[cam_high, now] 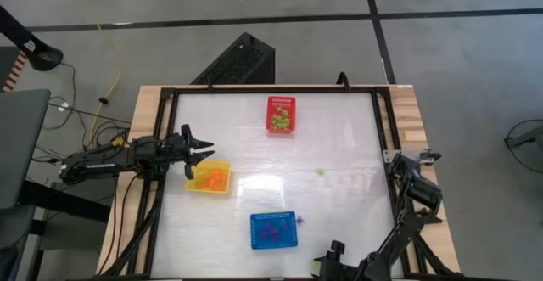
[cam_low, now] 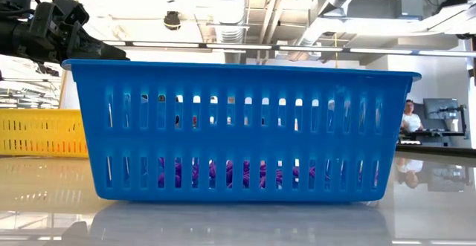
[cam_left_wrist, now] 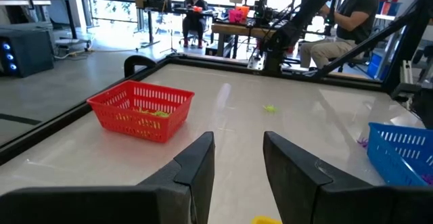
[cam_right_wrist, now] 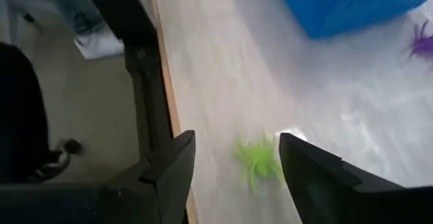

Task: Sort Halloween decoration
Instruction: Put the green spider toy into the red basket

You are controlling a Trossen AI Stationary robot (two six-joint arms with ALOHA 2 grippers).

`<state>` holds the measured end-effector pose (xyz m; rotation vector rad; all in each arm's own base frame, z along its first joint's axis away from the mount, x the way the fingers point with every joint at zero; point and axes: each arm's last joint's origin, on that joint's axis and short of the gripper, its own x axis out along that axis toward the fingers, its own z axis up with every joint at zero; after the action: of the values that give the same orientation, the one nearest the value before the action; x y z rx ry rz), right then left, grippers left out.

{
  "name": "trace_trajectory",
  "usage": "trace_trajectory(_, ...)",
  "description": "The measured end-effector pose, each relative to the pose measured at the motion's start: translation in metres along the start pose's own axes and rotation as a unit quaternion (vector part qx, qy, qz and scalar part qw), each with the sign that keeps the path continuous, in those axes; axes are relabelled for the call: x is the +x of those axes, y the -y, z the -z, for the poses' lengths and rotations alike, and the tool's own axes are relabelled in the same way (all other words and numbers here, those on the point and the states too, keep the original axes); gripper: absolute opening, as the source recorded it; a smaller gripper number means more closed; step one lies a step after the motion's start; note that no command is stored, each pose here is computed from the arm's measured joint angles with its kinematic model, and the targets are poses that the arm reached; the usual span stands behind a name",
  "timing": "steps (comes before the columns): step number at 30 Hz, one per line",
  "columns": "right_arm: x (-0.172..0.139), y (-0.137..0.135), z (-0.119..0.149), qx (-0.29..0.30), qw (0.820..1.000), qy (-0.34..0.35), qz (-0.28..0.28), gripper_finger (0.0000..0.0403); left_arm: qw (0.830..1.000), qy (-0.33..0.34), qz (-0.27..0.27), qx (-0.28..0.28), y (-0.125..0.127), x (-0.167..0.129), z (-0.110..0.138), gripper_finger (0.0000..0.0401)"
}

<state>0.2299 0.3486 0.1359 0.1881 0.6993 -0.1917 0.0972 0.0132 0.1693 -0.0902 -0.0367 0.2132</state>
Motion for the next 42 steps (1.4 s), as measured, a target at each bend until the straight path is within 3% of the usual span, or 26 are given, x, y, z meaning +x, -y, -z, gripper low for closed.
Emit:
trace_trajectory(8, 0.022, -0.002, 0.026, -0.02, 1.0, 0.008, 0.021, 0.0245, 1.0, 0.0, 0.0, 0.0, 0.0, 0.0, 0.0, 0.0116)
trace_trajectory(13, 0.025, -0.001, 0.026, -0.021, 1.0, -0.003, 0.021, 0.0229, 1.0, 0.0, 0.0, 0.0, 0.0, 0.0, 0.0, 0.0116)
trace_trajectory(28, 0.029, 0.002, 0.022, -0.02, 0.999, -0.01, 0.026, 0.0043, 1.0, 0.0, 0.0, 0.0, 0.0, 0.0, 0.0, 0.0116)
trace_trajectory(34, 0.017, 0.008, -0.005, -0.049, 0.999, -0.002, 0.024, 0.0021, 1.0, 0.0, 0.0, 0.0, 0.0, 0.0, 0.0, 0.0116)
trace_trajectory(39, 0.002, 0.019, -0.051, -0.046, 0.998, 0.025, 0.028, 0.0025, 1.0, 0.0, 0.0, 0.0, 0.0, 0.0, 0.0, 0.0116)
trace_trajectory(42, 0.003, 0.031, -0.076, -0.081, 0.995, 0.038, 0.047, 0.0026, 1.0, 0.0, 0.0, 0.0, 0.0, 0.0, 0.0, 0.0116)
